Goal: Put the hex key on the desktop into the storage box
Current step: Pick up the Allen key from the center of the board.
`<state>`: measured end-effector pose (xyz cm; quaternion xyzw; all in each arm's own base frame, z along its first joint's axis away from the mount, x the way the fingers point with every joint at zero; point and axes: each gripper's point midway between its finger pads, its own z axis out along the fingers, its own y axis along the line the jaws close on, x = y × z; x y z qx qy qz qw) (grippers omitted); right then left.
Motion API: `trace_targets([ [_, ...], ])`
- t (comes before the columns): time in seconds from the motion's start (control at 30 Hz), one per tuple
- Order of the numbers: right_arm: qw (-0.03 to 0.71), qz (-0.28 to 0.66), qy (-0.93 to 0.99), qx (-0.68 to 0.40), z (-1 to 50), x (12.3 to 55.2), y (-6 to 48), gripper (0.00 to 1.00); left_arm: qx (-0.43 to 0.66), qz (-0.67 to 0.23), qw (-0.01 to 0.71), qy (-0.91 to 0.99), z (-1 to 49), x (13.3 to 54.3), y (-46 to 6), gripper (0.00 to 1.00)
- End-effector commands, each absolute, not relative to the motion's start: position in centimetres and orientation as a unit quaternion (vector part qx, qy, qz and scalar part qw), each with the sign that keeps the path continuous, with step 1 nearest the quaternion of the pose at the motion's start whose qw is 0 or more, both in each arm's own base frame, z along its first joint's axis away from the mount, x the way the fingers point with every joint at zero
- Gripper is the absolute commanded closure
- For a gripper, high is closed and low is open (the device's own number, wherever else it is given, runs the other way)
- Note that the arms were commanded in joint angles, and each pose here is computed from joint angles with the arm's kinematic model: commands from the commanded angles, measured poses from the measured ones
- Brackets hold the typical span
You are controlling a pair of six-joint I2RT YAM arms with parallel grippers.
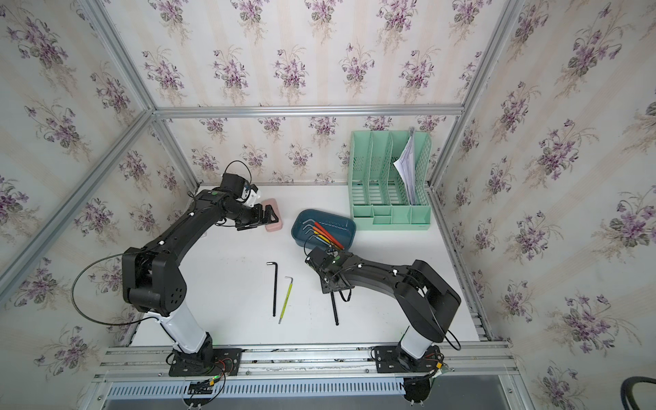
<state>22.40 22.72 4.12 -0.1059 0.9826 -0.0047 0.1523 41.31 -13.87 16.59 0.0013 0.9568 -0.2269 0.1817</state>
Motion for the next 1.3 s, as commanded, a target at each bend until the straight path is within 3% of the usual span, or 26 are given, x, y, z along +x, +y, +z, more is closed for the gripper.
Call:
trace_targets([
  [0.0,0.148,0.048,0.981,-0.117,5.0,22.2,24.7,0.35,0.003,-0.23,0.188,0.955,17.0,41.3,-14.0,0.01],
  [0.33,0.082,0.011,0.987,-0.137,2.2,21.2,24.7,0.39,0.003,-0.231,0.185,0.955,16.8,41.4,-14.0,0.01],
  [0.9,0.042,-0.049,0.987,-0.146,-2.0,19.8,23.3,0.46,0.002,-0.229,0.183,0.956,16.6,41.4,-13.9,0.01],
  [1.0,0.038,-0.058,0.987,-0.146,-2.6,19.6,22.8,0.51,0.001,-0.231,0.177,0.957,16.4,41.4,-14.0,0.01],
  [1.13,0.044,-0.08,0.985,-0.147,-2.7,19.7,21.8,0.73,0.002,-0.23,0.182,0.956,16.6,41.4,-14.0,0.01],
  [1.27,0.059,-0.086,0.983,-0.151,-2.0,20.1,21.5,0.87,0.001,-0.23,0.182,0.956,16.6,41.4,-14.0,0.01],
])
